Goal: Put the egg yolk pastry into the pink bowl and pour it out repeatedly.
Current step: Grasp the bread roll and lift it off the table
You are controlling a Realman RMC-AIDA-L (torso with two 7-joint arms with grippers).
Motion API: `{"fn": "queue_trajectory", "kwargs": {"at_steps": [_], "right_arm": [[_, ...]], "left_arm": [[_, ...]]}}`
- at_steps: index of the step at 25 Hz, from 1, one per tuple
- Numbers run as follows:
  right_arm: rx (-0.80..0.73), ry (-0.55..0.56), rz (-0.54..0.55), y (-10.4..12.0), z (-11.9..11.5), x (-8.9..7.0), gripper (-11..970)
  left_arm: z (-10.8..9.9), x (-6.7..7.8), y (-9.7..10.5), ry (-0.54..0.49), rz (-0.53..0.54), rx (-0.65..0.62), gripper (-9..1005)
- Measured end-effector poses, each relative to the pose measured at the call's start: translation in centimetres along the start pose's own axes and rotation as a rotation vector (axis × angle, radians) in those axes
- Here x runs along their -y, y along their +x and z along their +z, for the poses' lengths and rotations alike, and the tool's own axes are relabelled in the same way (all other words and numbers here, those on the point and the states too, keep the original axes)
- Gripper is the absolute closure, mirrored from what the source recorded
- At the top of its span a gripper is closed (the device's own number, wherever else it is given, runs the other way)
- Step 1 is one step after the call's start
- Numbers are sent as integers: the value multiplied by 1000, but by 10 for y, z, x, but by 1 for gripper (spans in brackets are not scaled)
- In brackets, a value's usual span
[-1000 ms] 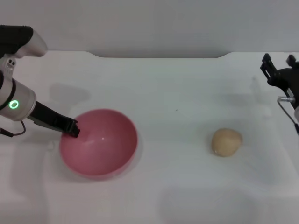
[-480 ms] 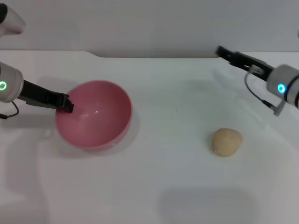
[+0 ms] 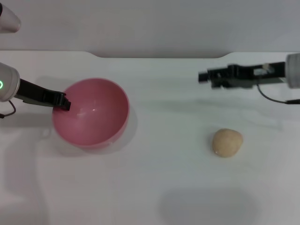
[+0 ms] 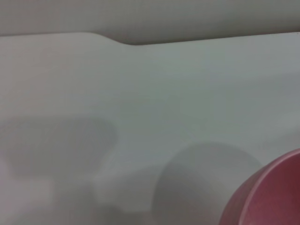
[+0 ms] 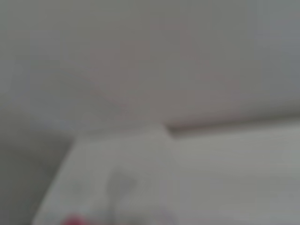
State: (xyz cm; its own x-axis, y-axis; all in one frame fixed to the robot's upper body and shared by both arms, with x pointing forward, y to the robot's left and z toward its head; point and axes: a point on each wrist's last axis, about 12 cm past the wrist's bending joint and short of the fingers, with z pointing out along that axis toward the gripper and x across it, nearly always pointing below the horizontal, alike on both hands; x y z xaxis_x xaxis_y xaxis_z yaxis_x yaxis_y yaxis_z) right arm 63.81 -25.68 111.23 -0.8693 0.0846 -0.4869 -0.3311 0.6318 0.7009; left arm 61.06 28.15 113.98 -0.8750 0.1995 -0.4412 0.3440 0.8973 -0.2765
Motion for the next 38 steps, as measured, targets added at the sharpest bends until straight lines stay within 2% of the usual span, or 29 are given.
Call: {"fn": "queue_trajectory", "kwargs": {"at_steps": [4, 8, 10, 14, 21, 27, 38], "right_arm": [[-194, 144, 16, -4, -27, -1, 296], [-332, 327, -53, -10, -44, -20, 296], [-371, 366, -76, -12, -46, -29, 296], [-438, 362, -110, -8, -32, -41, 297], [-554, 408, -212, 2, 8, -56, 297], [-604, 505, -278, 7, 25, -59, 296], [-586, 510, -302, 18, 46, -52, 349]], "left_arm": [[0, 0, -2, -3, 8, 6, 969], [0, 1, -3, -6, 14, 5, 969], [0, 1, -3, -8, 19, 7, 968], [1, 2, -3, -6, 27, 7, 968], [2, 3, -3, -7, 29, 3, 968], [1, 2, -3, -10, 36, 2, 968], [1, 1, -3, -13, 44, 4, 969]]}}
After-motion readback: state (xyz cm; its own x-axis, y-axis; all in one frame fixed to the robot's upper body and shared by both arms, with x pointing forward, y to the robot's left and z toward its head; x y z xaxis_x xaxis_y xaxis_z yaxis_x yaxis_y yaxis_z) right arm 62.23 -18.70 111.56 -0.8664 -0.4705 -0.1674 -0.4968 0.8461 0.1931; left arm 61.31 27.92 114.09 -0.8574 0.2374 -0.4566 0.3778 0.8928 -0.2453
